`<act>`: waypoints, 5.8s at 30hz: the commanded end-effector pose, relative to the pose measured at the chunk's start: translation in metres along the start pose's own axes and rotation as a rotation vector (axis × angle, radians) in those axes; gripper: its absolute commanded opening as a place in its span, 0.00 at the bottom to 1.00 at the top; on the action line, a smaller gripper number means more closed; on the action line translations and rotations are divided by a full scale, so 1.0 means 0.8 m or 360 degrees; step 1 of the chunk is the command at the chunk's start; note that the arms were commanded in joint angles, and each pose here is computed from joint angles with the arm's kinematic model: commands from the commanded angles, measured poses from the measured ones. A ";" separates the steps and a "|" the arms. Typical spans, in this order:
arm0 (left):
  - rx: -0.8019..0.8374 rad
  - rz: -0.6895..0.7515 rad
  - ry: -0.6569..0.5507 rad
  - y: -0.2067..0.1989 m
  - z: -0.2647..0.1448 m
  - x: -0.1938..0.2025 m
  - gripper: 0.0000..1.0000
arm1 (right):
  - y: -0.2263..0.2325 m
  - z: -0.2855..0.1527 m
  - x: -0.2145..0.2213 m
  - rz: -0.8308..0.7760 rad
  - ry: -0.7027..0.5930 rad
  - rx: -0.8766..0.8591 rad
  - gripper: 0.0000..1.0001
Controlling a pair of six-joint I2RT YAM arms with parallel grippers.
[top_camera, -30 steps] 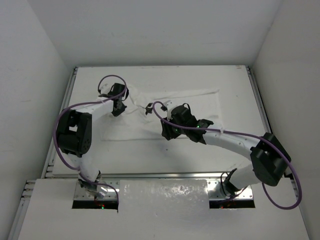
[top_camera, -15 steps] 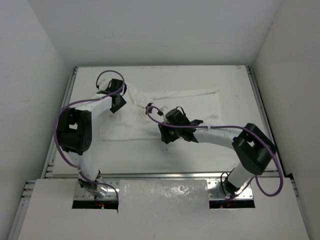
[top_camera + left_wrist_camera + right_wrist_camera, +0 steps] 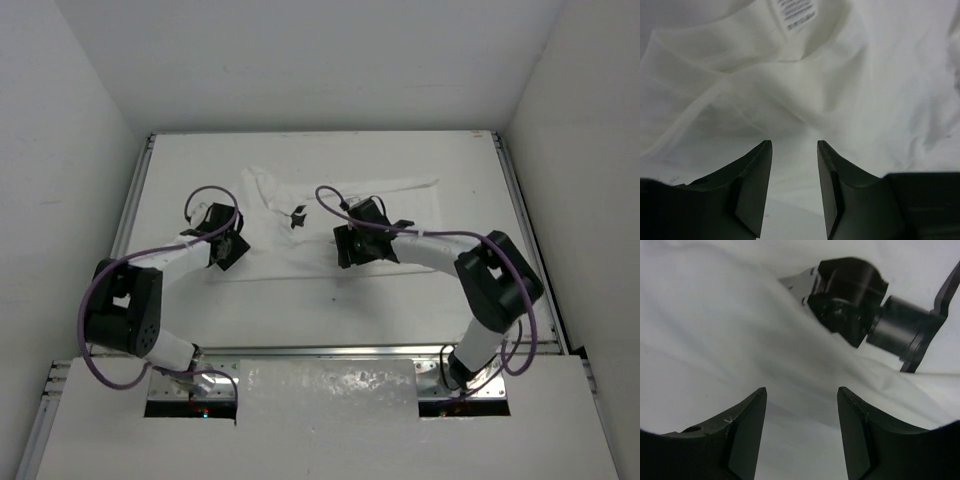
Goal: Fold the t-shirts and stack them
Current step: Fold the flattened tshirt in 1/3 of the way, then grap the side of the flattened tshirt furthest away from the robot with both arms
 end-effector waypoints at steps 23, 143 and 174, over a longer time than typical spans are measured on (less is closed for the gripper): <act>-0.0317 0.0032 -0.0016 0.042 0.051 -0.038 0.39 | -0.134 -0.022 -0.087 0.0543 -0.0089 0.0237 0.68; -0.0047 0.0644 -0.0358 -0.253 0.124 -0.192 0.00 | -0.115 -0.060 -0.147 0.0535 -0.0219 -0.0085 0.65; 0.0063 0.0353 -0.0434 -0.150 0.031 -0.227 0.00 | -0.376 0.002 -0.346 0.0769 -0.0564 0.1034 0.64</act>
Point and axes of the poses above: each gripper's point midway between its finger pads, its own z axis out along the fingers, its own y axis along the line the jaws close on, x = y × z, the point moved 3 cm from there along -z, back along the fingers, and after that the axes turned 15 degrees about z, right-handed, at the moved point
